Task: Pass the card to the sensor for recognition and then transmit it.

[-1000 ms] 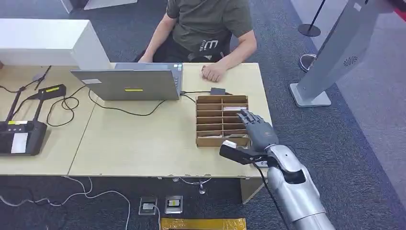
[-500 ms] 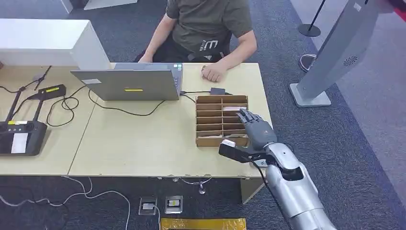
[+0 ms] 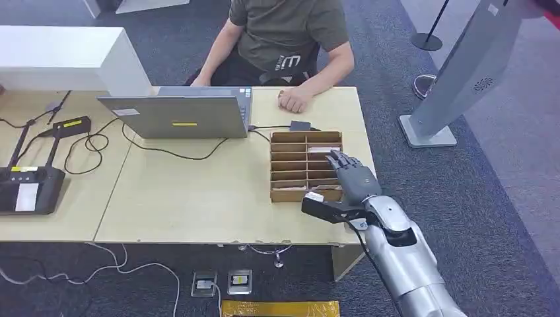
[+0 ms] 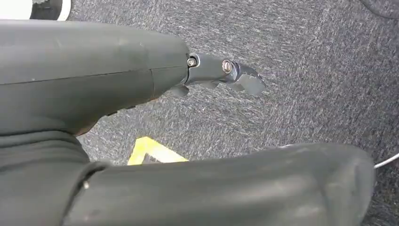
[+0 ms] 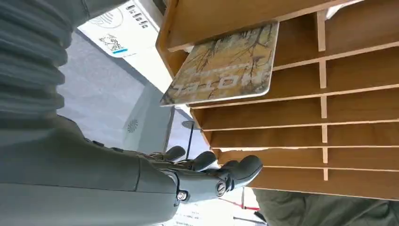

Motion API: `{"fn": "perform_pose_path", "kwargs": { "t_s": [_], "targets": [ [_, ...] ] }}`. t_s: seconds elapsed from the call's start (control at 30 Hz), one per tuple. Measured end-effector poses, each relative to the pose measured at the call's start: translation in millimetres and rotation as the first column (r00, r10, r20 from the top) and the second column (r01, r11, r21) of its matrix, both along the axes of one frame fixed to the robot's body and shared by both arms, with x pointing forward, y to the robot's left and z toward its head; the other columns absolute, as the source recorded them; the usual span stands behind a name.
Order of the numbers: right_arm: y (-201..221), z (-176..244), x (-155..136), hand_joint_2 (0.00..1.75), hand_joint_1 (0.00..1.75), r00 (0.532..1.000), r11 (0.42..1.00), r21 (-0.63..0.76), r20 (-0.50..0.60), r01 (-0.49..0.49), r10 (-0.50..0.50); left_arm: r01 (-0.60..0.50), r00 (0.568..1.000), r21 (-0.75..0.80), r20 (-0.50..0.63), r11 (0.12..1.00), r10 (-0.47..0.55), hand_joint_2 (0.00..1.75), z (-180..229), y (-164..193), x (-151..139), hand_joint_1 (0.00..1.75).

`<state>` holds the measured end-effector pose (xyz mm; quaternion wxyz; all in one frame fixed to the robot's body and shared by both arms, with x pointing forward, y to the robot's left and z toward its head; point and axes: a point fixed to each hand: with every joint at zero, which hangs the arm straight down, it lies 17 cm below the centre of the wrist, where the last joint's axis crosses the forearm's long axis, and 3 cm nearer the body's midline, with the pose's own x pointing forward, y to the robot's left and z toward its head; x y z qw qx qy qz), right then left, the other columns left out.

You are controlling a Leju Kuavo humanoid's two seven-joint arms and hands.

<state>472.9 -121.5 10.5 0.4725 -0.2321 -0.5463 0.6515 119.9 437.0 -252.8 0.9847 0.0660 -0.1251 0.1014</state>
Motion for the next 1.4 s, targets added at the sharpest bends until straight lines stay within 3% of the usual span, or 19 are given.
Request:
{"fn": "perform_pose_path", "kwargs": {
  "t_s": [0.57, 0.6, 0.63, 1.4],
  "targets": [
    [0, -6, -3, 1.75, 0.00, 1.000, 1.000, -0.005, -0.013, -0.012, 0.012, 0.013, 1.000, -0.006, -0.004, 1.000, -0.013, 0.00, 0, -2, -1, 0.00],
    [1, -6, -3, 1.75, 0.56, 1.000, 1.000, -0.004, -0.013, -0.013, 0.013, 0.014, 1.000, -0.007, -0.004, 1.000, -0.014, 0.00, 0, -2, -1, 0.00],
    [1, -6, -3, 1.75, 1.75, 1.000, 1.000, -0.004, -0.014, -0.016, 0.016, 0.013, 1.000, -0.007, -0.004, 1.000, -0.013, 0.00, 0, -2, -1, 0.00],
    [13, -8, -12, 1.75, 1.75, 0.997, 0.997, 0.048, -0.048, -0.058, 0.060, 0.018, 1.000, -0.007, -0.008, 1.000, -0.018, 0.00, -1, -4, -2, 0.00]
  ]
}}
